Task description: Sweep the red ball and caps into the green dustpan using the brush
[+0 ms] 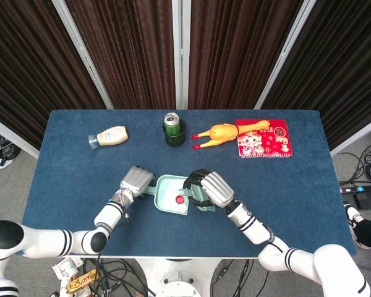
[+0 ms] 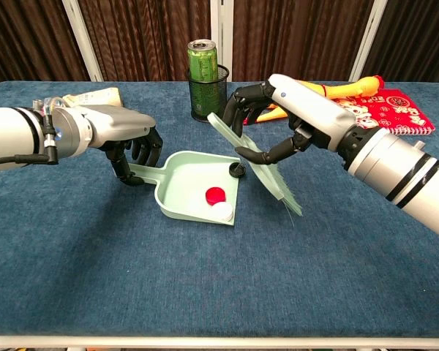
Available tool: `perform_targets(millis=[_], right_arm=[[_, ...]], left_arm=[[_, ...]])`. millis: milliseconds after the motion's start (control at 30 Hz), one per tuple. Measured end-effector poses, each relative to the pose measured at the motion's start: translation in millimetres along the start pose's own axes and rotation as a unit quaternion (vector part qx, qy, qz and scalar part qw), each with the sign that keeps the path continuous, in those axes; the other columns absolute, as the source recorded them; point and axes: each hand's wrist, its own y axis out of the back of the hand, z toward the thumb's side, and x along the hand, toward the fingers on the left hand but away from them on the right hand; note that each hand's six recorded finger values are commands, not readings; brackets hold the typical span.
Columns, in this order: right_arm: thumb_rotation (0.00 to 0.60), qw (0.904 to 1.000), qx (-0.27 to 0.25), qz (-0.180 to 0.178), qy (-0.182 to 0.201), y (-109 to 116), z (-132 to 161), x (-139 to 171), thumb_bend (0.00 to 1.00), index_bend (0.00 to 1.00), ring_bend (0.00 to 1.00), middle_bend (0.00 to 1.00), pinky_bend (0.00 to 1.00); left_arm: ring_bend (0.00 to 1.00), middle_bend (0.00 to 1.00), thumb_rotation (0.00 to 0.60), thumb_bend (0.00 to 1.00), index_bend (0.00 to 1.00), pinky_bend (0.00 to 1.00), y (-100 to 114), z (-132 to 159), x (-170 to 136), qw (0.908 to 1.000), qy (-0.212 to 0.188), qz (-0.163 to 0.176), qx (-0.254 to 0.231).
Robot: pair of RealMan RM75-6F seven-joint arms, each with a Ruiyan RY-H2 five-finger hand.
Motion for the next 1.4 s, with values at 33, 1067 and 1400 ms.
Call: perform_targets(millis=[33, 1067, 1400], right_arm=[[0.6, 1.0, -0.001, 0.001, -0.001, -2.0, -0.8, -1.2, 0.67, 0.76, 0.34, 0.66, 0.32], [0.6, 0.9967, -0.046, -0.042, 0.052, -38.4, 43.4, -48.1, 0.68, 0.77, 0.34, 0.67, 0.3], [0.6, 0.9931, -0.061, -0.082, 0.057, -23.7, 43.7, -43.1, 0.68, 0.77, 0.35, 0.67, 0.3]], left_arm=[[0.38, 0.53, 0.6, 0.37, 0.55, 0.3, 0.3, 0.5, 0.3, 1.0, 0.001, -0.002, 0.0], [0.38, 0.53, 0.6, 0.37, 0.55, 0.31, 12.6, 14.6, -2.1, 0.9995, 0.018, -0.009, 0.024], [0.38, 0.51, 0.6, 0.37, 0.51, 0.31, 13.3, 10.1, -4.3, 0.9995, 0.021, -0.007, 0.023]])
